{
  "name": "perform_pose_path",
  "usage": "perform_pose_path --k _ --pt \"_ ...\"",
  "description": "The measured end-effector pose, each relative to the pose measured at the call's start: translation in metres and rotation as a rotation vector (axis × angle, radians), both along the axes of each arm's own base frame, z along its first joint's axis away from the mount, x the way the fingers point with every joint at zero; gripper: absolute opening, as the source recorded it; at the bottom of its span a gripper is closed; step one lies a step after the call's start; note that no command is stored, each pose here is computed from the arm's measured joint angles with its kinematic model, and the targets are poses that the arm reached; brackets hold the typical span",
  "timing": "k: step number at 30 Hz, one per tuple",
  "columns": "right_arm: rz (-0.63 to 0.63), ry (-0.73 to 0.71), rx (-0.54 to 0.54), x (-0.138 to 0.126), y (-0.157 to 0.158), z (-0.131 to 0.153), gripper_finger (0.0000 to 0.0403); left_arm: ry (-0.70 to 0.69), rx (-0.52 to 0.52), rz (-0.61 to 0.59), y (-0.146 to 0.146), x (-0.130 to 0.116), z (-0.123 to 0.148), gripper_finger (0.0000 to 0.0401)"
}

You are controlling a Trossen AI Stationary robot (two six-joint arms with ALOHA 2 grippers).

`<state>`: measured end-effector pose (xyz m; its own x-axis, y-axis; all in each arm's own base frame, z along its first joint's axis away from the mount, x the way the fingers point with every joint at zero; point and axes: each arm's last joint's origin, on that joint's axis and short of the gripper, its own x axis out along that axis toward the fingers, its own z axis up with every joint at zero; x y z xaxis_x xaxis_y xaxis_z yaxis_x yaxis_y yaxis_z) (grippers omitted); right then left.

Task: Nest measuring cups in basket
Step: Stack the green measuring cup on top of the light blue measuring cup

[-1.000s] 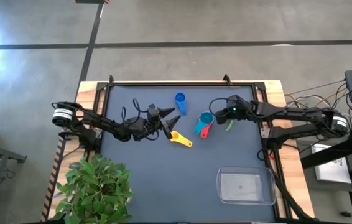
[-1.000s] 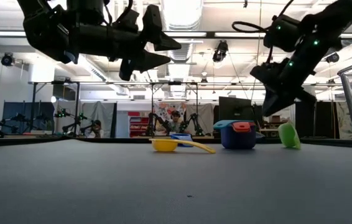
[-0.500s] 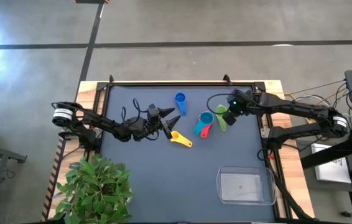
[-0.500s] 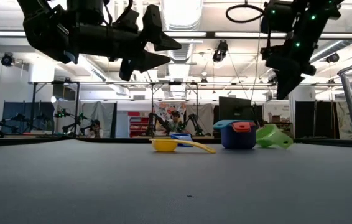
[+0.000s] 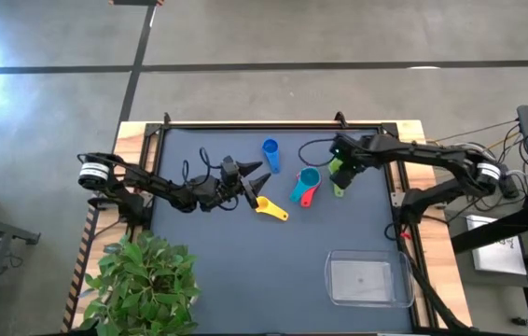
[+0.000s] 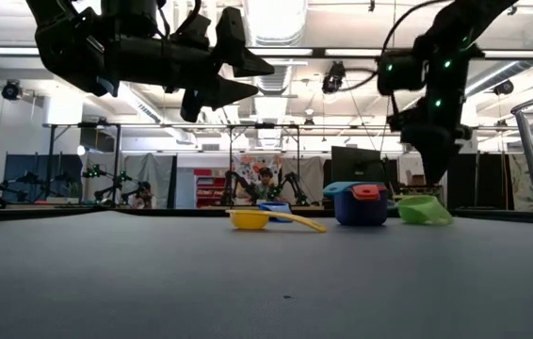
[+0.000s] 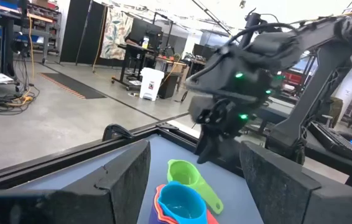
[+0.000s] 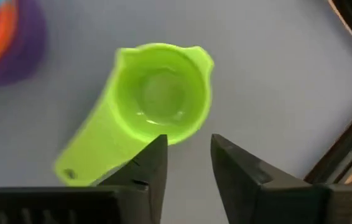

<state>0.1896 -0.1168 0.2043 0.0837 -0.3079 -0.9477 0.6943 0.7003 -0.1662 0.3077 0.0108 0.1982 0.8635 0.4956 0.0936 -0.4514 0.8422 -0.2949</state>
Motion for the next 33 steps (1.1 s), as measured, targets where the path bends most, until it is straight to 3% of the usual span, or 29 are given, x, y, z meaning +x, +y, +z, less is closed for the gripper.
perform_pose_path --k 8,16,22,28,33 --pt "0.009 -0.007 0.032 0.004 -0.032 -0.014 0.016 0.0 0.0 0.0 0.0 0.0 0.0 0.0232" --pt "-0.018 -0.01 0.042 0.003 -0.052 -0.028 0.0166 0.001 0.0 0.0 0.0 0.0 0.0 0.0232" --pt "0.011 0.021 0.056 0.002 -0.056 -0.035 0.0122 0.001 0.0 0.0 0.0 0.0 0.0 0.0232" --pt "0.039 -0.028 0.086 0.003 -0.054 -0.031 0.0021 0.001 0.0 0.0 0.0 0.0 0.0 0.0232" --pt "-0.008 -0.081 0.059 -0.002 -0.05 -0.016 0.001 -0.001 -0.003 0.0 0.0 0.0 0.0 0.0232"
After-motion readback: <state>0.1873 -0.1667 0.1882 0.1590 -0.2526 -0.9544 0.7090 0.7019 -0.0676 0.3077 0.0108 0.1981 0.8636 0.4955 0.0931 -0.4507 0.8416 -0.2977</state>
